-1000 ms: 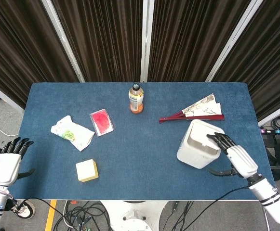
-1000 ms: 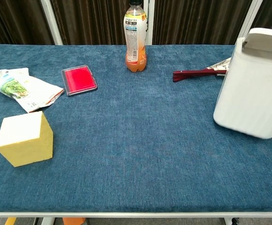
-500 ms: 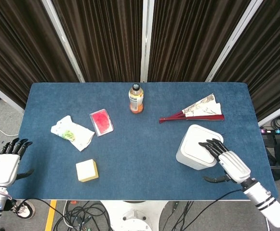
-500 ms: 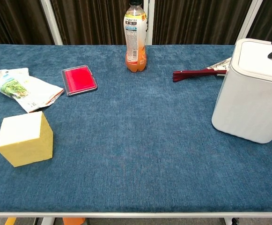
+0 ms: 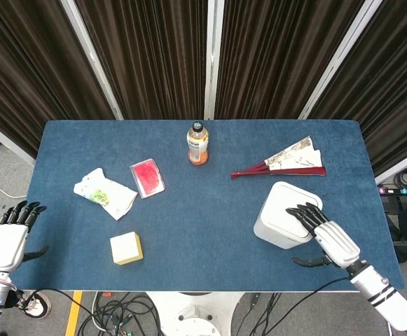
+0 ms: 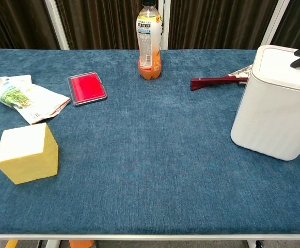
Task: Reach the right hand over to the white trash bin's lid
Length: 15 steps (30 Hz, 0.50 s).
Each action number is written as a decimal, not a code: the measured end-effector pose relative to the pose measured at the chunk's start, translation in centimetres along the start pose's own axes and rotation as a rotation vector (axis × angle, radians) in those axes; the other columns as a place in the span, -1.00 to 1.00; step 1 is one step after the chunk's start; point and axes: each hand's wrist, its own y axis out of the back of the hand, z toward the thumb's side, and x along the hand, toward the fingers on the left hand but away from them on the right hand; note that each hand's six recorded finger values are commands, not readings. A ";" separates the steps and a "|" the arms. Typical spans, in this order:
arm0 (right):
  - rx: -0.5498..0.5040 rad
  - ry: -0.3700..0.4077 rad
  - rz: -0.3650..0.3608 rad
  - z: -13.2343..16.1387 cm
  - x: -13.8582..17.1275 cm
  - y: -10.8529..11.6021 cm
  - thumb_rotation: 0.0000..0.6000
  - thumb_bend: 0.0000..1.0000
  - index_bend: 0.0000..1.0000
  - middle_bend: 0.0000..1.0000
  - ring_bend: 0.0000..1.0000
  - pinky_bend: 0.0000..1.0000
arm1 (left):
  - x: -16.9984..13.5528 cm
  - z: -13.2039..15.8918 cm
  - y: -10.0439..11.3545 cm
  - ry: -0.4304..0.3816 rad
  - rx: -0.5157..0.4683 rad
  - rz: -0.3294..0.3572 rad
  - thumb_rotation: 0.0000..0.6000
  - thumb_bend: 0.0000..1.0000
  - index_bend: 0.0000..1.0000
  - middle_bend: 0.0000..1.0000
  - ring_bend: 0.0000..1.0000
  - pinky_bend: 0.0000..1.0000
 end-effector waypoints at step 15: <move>0.036 -0.047 0.046 -0.8 0.0 -0.4 0.64 -0.80 -1.00 -0.75 -1.00 -1.00 | -0.1 -0.2 0.1 0.005 -0.001 0.004 1.00 -0.83 -0.63 -0.69 -0.84 -0.68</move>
